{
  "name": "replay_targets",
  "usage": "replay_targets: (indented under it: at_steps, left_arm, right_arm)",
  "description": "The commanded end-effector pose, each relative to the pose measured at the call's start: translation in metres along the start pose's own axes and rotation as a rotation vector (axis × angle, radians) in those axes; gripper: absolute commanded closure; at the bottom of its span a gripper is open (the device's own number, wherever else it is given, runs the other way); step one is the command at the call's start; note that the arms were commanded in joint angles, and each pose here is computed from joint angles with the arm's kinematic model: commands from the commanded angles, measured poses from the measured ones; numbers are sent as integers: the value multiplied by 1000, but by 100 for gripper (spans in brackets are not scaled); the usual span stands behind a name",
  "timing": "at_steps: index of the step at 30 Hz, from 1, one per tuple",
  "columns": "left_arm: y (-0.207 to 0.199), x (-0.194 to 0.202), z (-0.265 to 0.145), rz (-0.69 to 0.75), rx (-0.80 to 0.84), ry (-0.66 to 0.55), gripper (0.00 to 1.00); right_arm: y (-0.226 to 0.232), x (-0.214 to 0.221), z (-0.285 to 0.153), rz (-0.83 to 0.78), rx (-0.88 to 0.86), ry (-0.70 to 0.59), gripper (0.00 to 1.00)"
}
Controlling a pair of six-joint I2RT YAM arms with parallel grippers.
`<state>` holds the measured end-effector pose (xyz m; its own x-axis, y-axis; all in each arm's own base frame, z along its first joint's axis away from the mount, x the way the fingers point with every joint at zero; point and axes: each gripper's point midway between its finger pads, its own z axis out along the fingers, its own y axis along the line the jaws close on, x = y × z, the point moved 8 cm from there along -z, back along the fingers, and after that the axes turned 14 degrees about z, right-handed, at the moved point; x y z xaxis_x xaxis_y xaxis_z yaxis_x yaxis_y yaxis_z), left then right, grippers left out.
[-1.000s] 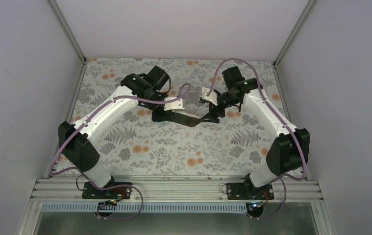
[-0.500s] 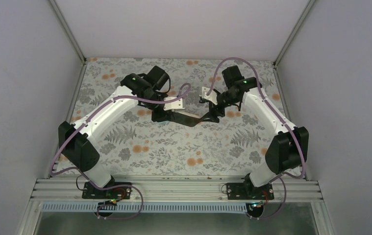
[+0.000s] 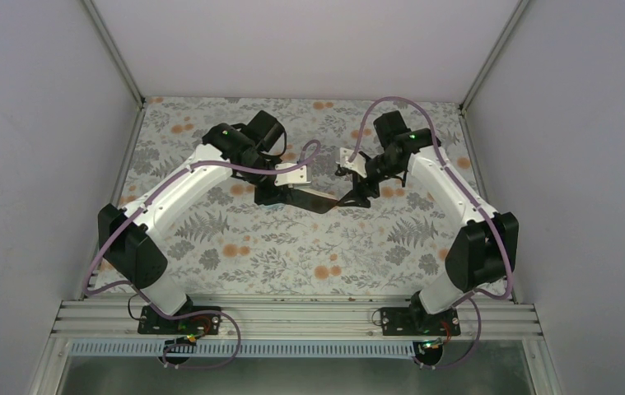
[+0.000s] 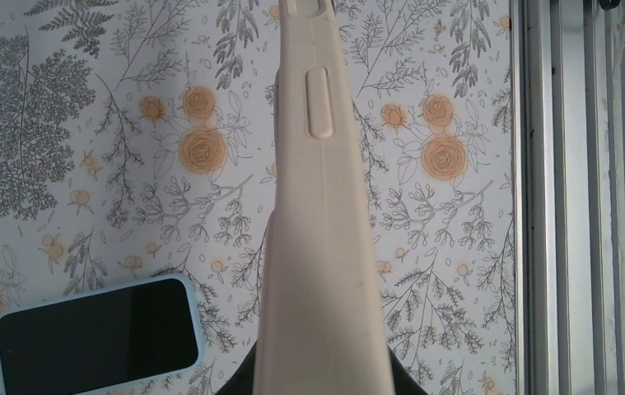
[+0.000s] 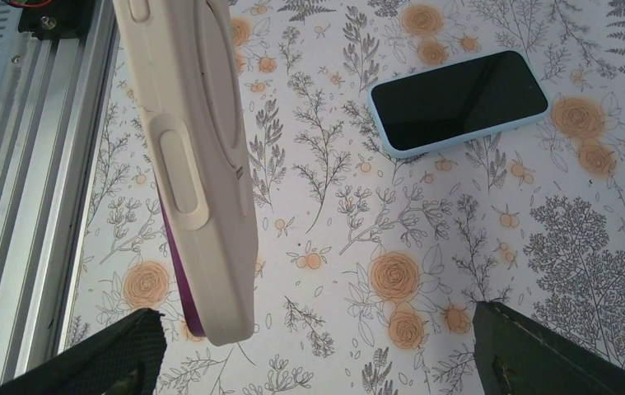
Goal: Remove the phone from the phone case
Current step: Remove the phone case from the phone.
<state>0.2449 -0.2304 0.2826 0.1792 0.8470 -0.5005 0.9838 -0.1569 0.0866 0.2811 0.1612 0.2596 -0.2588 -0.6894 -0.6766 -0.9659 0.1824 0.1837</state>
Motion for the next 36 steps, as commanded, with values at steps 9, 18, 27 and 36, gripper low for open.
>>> replay_targets:
  at_steps: [9,18,27,36]
  left_arm:
    - [-3,-11,-17,33,-24,-59,98]
    - [-1,-12,-18,31,-32,-65,98]
    - [0,-15,-19,36,-22,-80,98]
    - [-5,-20,-25,40,-4,-118,98]
  right_arm:
    - [-5,-3,-3,-6,-14,-31,9]
    - [-8,0,0,2,-27,-27,9]
    - [-13,4,1,13,3,-31,8]
    - [-33,7,9,51,65,-29,9]
